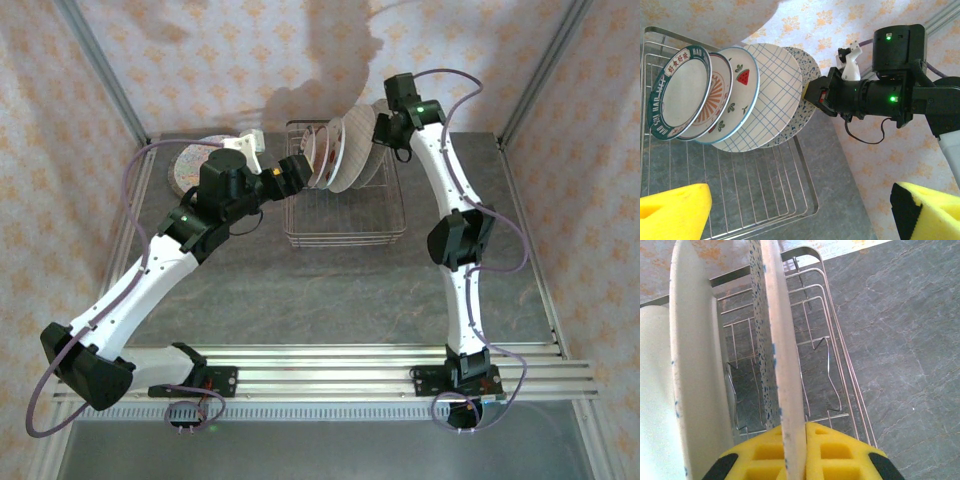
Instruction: Unload the plates from the dish rack
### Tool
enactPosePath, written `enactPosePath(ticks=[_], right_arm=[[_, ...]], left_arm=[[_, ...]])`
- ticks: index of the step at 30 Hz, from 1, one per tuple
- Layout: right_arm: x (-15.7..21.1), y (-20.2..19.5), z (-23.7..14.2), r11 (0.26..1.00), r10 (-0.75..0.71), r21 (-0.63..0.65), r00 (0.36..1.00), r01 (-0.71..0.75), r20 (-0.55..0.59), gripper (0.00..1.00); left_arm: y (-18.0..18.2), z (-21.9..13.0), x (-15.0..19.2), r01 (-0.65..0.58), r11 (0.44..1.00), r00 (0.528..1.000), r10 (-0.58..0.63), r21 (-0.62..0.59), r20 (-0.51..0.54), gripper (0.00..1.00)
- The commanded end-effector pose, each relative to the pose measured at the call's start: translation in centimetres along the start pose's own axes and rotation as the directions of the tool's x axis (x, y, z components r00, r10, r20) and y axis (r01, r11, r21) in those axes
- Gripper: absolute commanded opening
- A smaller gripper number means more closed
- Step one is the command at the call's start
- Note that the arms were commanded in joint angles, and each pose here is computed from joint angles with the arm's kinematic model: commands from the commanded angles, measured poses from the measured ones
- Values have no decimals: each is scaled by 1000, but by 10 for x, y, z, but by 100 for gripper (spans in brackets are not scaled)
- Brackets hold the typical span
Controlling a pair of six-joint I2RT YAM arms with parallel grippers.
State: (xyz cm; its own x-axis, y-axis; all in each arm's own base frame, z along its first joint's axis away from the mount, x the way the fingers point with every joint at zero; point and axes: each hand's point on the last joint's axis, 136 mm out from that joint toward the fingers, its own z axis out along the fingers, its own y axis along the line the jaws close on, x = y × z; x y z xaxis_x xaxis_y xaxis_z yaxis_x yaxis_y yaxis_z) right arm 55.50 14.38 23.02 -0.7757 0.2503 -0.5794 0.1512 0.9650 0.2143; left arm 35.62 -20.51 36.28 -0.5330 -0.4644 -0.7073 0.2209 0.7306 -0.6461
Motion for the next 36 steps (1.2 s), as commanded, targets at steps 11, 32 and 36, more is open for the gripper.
enactPosePath(ticks=[11, 32, 36], right_arm=[[-46, -9, -113, 996, 40, 66, 966, -59, 255, 0], [-42, -66, -238, 980, 88, 131, 919, -148, 385, 0], [-34, -76, -258, 977, 116, 121, 914, -176, 389, 0]], left_arm=[[-24, -7, -18, 10, 997, 999, -14, 78, 52, 96], [-60, -7, -33, 44, 981, 998, -49, 190, 25, 98], [-67, -1, -31, 70, 974, 997, -73, 215, 5, 98]])
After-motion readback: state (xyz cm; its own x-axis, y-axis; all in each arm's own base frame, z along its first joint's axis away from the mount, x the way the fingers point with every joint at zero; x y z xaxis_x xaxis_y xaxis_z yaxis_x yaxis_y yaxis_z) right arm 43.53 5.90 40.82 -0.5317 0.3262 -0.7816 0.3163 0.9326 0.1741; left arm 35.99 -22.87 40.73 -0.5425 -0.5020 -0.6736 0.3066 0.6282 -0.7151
